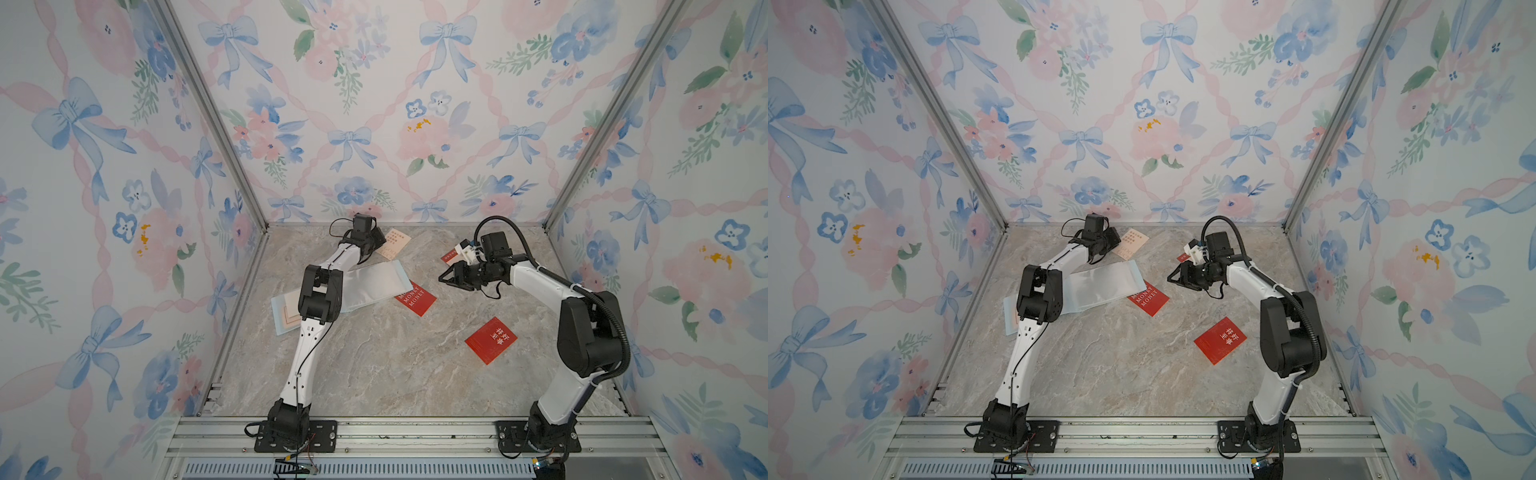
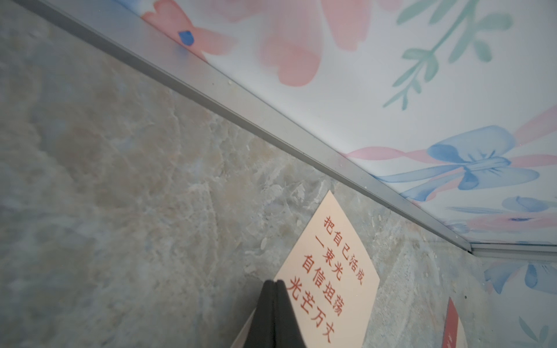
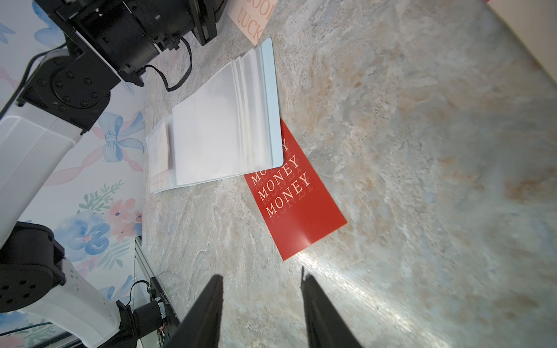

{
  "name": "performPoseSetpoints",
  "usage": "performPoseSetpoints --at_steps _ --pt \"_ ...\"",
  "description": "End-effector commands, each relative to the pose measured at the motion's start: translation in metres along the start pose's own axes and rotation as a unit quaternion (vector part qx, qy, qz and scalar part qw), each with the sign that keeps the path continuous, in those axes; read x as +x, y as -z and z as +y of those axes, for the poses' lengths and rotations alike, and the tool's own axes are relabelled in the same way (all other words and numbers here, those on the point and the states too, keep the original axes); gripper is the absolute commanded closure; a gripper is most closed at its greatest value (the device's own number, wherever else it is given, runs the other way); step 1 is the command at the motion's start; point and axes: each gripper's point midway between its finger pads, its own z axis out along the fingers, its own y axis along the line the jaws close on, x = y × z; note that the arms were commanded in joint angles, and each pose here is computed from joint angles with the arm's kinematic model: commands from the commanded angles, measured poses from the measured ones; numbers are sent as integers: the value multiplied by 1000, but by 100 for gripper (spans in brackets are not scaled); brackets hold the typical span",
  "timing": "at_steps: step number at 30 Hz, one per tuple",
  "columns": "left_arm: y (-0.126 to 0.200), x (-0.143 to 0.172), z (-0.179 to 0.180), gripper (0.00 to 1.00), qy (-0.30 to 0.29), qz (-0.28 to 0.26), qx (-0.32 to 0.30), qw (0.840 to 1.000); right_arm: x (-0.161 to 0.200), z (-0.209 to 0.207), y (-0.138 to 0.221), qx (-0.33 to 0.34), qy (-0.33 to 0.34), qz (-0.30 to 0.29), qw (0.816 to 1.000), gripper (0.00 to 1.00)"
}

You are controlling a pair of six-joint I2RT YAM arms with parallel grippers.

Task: Place the photos into the photo albums
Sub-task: Move the photo to the center of the board.

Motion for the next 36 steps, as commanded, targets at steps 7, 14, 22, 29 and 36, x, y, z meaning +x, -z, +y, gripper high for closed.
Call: performPoseSetpoints --at_steps 7,14,22,29,36 --pt "-9 98 -23 100 -33 105 13 994 -1 1 17 -2 3 -11 1000 55" --pt "3 150 -55 100 -58 153 33 986 -5 -2 13 -2 -3 -15 1000 55" --pt "25 245 -87 100 -100 224 42 968 -9 -17 -1 7 -20 -13 1000 55" --pt "41 289 -108 100 -118 253 53 959 -10 -44 0 31 -49 -19 998 55" --pt "69 263 -144 100 -123 233 87 961 0 -85 15 71 -94 -40 992 55"
